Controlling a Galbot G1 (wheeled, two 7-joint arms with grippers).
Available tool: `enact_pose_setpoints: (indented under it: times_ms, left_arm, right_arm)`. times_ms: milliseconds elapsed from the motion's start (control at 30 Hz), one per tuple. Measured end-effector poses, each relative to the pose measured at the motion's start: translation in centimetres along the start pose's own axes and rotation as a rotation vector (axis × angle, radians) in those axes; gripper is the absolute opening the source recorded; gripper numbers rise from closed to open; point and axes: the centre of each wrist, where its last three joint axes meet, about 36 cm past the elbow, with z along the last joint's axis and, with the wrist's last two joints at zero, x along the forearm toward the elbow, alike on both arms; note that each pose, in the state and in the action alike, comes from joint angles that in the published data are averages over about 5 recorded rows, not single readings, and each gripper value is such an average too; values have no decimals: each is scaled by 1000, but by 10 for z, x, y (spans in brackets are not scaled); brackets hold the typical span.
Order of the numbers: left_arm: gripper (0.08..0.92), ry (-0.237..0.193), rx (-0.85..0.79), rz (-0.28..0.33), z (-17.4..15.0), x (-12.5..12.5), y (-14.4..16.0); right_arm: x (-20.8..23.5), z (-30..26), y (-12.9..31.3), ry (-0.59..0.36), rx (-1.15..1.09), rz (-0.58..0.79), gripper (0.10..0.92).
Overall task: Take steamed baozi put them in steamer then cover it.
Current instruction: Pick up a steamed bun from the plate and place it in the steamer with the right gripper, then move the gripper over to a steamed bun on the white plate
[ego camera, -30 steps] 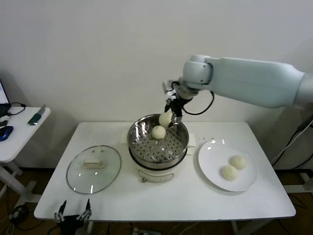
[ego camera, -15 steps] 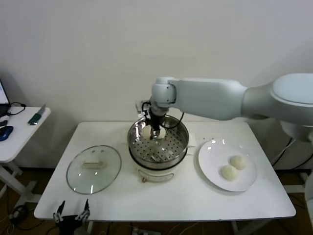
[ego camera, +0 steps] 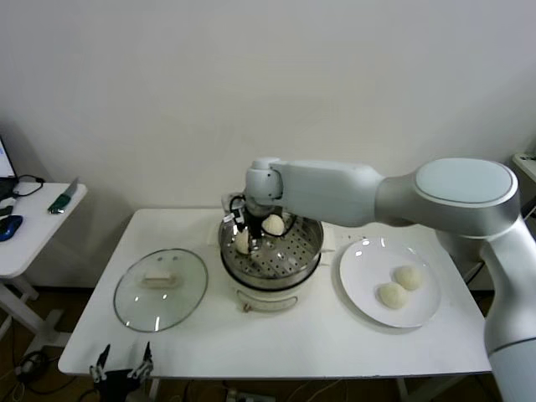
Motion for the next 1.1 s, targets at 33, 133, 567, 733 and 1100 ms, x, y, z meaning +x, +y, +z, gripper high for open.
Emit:
enact_pose_setpoints:
  times_ms: [33, 133, 567, 733, 1100]
  left_arm:
    - [823, 0, 0, 0, 0, 0, 0]
    - [823, -2, 0, -1, 0, 1, 0]
    - [823, -4, 0, -3, -1, 3, 0]
    - [823, -4, 1, -4, -1, 3, -1]
    - [823, -10, 13, -2, -6, -4, -4]
  right_arm:
    - [-1, 0, 0, 1, 0, 0, 706]
    - [-2, 0, 0, 4, 2, 3, 740]
    - [37, 25, -8, -16, 22, 2, 823]
    - [78, 60, -8, -19, -2, 13, 823]
    - [131, 174, 50, -8, -98, -18, 823]
